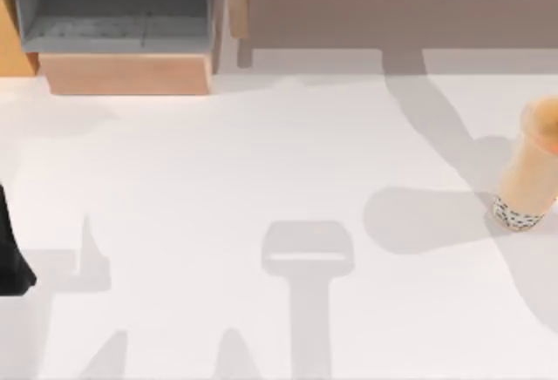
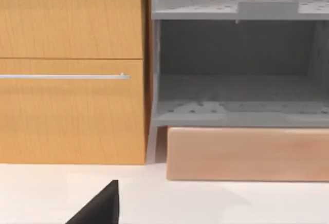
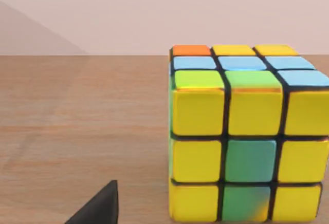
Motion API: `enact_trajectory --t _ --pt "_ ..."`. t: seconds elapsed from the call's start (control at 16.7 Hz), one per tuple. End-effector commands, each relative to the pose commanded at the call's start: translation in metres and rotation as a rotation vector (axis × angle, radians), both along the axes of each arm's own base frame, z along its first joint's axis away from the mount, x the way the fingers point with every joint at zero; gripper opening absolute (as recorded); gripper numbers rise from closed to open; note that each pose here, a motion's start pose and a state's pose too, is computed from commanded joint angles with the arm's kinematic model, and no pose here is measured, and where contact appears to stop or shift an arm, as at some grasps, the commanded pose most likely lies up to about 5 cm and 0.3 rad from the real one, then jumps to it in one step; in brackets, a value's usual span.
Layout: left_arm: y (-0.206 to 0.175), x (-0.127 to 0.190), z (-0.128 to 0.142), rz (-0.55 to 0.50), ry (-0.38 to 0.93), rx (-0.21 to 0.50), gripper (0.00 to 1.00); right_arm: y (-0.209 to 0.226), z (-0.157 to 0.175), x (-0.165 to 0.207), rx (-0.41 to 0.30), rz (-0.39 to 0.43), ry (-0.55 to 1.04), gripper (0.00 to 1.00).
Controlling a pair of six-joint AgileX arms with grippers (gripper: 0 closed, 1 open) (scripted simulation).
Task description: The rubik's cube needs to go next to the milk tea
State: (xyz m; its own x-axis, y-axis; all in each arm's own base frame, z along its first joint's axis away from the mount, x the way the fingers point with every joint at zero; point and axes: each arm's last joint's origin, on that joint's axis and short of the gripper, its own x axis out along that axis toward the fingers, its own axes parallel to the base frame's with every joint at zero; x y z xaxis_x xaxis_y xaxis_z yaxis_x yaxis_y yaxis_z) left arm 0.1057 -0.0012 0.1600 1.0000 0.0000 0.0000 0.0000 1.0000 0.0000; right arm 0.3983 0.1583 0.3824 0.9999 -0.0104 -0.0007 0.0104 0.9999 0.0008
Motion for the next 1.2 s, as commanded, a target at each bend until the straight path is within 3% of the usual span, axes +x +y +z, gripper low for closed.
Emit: enact_trajectory --t 0.54,0.84,1.2 --pt "0.000 0.000 0.000 0.000 0.000 0.000 1.00 0.002 -0.002 0.049 0.001 0.001 -0.004 1.00" --pt "0.000 0.000 0.000 0.000 0.000 0.000 1.00 0.003 -0.005 0.051 -0.001 0.000 -0.001 1.00" --pt "0.000 0.000 0.000 0.000 0.000 0.000 1.00 0.003 -0.005 0.051 -0.001 0.000 -0.001 0.55"
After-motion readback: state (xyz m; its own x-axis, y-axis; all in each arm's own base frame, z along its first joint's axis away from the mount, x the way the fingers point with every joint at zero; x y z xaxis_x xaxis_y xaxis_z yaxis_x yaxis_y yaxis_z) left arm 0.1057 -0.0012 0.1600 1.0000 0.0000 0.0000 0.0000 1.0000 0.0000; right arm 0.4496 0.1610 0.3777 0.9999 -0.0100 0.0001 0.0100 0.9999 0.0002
